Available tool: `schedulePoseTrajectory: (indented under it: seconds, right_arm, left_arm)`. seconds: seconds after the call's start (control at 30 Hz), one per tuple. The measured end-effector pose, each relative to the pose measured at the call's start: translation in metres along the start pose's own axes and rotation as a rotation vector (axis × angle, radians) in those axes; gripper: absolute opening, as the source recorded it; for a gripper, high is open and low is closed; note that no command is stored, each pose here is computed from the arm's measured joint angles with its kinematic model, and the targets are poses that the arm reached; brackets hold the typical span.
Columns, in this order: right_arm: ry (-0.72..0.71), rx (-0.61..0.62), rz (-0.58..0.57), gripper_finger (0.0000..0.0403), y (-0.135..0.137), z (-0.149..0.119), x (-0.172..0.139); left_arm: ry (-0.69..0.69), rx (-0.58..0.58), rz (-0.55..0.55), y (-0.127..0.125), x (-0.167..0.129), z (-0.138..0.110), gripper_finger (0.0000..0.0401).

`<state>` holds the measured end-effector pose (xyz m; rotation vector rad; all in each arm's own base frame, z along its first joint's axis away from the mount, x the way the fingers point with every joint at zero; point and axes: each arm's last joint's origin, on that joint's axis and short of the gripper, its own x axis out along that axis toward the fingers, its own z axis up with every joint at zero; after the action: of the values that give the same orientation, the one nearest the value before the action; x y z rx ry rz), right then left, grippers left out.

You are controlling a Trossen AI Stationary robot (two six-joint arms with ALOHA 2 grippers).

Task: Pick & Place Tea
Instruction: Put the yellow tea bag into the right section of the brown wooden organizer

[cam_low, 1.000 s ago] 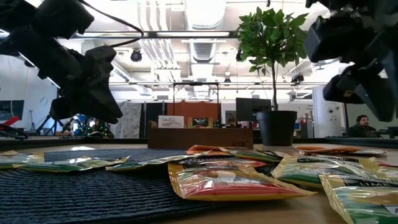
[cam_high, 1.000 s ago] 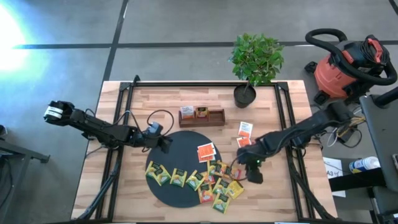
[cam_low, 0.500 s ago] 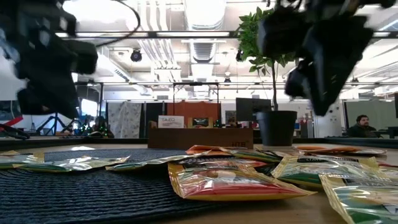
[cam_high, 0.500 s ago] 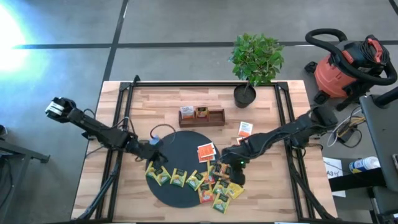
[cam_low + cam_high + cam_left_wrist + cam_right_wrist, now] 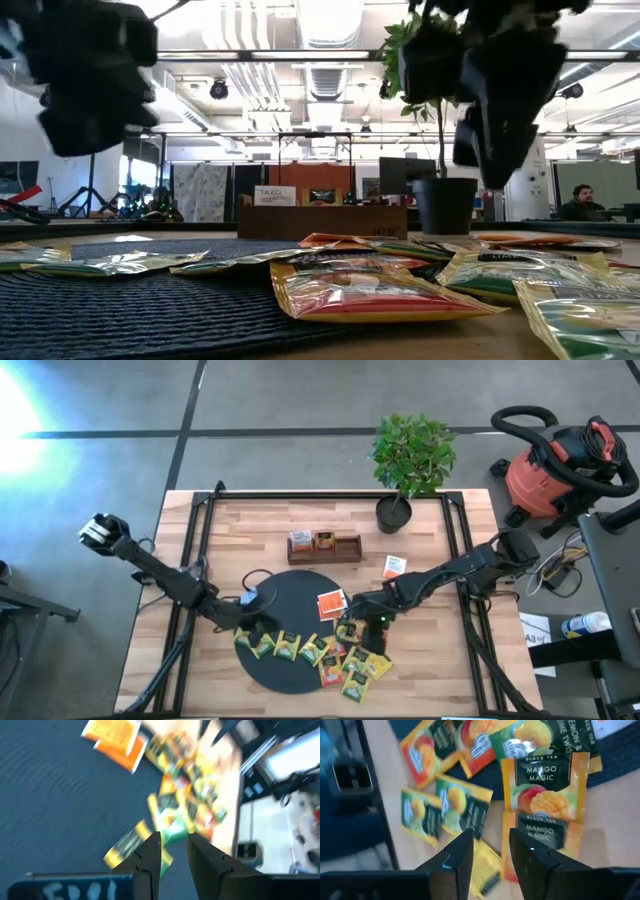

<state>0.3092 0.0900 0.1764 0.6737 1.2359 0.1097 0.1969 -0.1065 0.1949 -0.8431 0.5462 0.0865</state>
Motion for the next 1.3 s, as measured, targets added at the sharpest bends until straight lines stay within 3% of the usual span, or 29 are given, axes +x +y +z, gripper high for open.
schedulePoseTrajectory:
  seconds: [0.2,0.4,0.7,1.0,1.3]
  right_arm:
    - [-0.095,0.201,0.178,0.0137,-0.001,0.018,0.014]
    - [-0.137,0.315,0.253,0.0148,0.01,0.037,0.025]
    - [-0.093,0.374,0.206,0.0155,0.015,0.059,0.059]
    - [-0.052,0.417,0.097,0.0155,0.005,0.052,0.072]
    - [-0.122,0.46,0.115,0.0155,0.006,0.055,0.07]
  left_arm:
    - [-0.055,-0.009,-0.027,-0.007,0.035,-0.004,0.009]
    - [0.131,0.071,0.009,-0.023,0.077,-0.015,0.009]
    - [0.274,0.183,0.149,-0.03,0.113,-0.026,0.009]
    - [0.278,0.183,0.155,-0.029,0.121,-0.03,0.009]
    - [0.239,0.174,0.132,-0.023,0.136,-0.035,0.009]
